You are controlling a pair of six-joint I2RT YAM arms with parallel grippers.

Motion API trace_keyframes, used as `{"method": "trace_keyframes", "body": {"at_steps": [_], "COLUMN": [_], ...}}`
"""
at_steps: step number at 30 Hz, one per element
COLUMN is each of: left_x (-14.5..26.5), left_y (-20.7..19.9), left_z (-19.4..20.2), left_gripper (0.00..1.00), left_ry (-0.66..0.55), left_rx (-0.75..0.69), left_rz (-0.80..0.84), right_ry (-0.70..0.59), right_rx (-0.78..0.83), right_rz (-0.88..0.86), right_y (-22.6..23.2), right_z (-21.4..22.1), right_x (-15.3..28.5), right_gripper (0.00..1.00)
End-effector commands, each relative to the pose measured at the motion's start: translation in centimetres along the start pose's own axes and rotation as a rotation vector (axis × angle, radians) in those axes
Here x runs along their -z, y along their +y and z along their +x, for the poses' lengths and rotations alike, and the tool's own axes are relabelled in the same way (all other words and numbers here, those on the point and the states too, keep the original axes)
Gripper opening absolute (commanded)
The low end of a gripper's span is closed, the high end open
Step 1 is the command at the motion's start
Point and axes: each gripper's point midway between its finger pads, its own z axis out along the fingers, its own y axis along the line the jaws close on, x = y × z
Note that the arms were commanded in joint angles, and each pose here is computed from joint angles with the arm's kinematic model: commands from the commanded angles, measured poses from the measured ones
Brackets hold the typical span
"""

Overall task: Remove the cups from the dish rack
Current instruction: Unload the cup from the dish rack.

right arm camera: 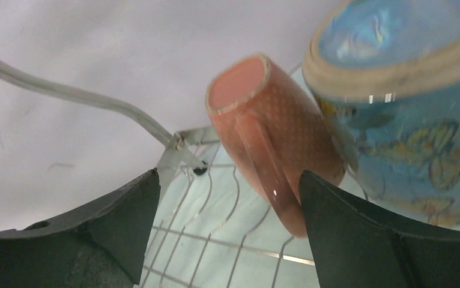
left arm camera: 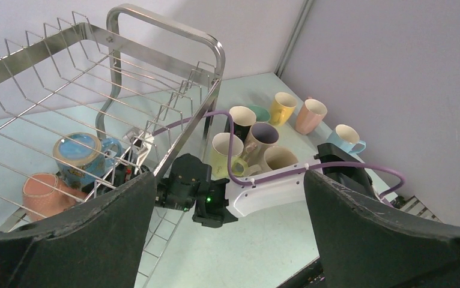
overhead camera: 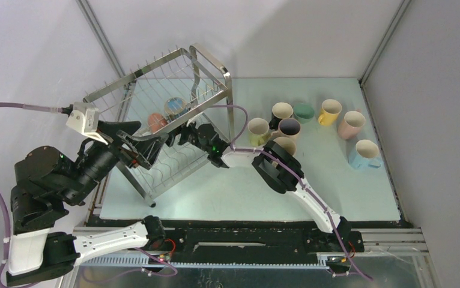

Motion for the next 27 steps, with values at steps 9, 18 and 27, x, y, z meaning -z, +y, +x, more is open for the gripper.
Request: {"method": "trace_keyframes", "body": {"at_steps": [9, 18, 27], "left_x": [-0.5, -0.6, -0.5], "left_y": [-0.5, -0.5, -0.7], "left_z": [-0.3, -0.3, -0.7], "left_gripper": [1.00, 1.00, 1.00], "left_ry": [-0.017, -0.017, -0.024], "left_rx": [-0.009, -0.017, -0.016], "left_rz": [0.020, 0.016, 0.024], "right_ry": [0.025, 0.026, 0.051], "right_rx": [-0.007, 0.053, 0.042], "right_rz": [0.022, 0.129, 0.145], "right_y": [0.7, -1.8, -2.0], "right_z": [0.1, 0.5, 0.6], "right_x": [1.5, 0.6, -0.4], "right_gripper": [0.88, 0.80, 0.72]}}
